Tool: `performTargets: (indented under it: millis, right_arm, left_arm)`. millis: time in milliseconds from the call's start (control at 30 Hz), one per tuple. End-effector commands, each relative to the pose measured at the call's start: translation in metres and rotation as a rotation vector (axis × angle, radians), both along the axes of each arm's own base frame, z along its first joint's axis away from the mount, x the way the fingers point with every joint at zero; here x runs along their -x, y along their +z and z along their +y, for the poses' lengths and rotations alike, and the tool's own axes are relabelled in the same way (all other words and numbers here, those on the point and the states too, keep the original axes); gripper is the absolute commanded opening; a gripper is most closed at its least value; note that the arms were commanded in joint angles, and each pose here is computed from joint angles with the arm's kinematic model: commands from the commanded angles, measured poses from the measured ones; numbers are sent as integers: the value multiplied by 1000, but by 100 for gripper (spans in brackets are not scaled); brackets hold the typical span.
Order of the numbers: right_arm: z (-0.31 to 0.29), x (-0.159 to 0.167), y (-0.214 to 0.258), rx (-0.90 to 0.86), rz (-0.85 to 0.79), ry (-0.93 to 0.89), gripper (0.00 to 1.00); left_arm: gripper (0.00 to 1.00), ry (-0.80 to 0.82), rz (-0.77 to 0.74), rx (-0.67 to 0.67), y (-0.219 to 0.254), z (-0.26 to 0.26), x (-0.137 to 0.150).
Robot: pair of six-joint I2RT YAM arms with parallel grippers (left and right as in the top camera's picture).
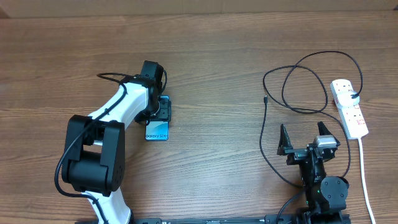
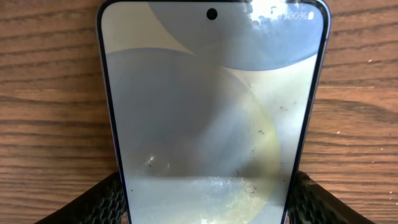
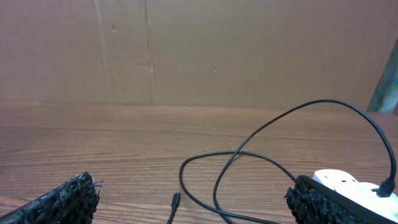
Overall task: Plug charger to phone and switch on socket
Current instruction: 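Lift the phone with the left gripper and tilt it upright toward the right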
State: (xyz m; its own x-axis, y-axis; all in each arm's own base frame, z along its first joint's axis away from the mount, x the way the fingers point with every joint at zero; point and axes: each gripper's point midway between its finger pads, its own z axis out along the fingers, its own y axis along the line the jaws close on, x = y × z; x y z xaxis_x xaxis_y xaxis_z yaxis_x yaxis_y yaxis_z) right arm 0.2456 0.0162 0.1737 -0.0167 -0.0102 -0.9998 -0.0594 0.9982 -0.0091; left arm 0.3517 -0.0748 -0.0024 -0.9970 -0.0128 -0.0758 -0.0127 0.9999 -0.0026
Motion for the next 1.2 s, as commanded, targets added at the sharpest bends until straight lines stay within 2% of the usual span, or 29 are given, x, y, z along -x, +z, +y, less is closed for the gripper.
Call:
performTargets:
  millis: [0,333,567,1167]
  right_arm:
    - [-1,-1,-4,2,8,-6,100]
    - [-1,-1,-4,2,8,-6,100]
    - [-1,-1,-4,2,8,-6,100]
    - [-1,-1,-4,2,8,-6,100]
  left_arm:
    - [59,-12,142,-16,-30,5,34]
    - [57,-12,102,-7,-3,-1,9]
    - [53,-12,96,7,10,-5,1]
    - [53,7,156,55,27,-13,9]
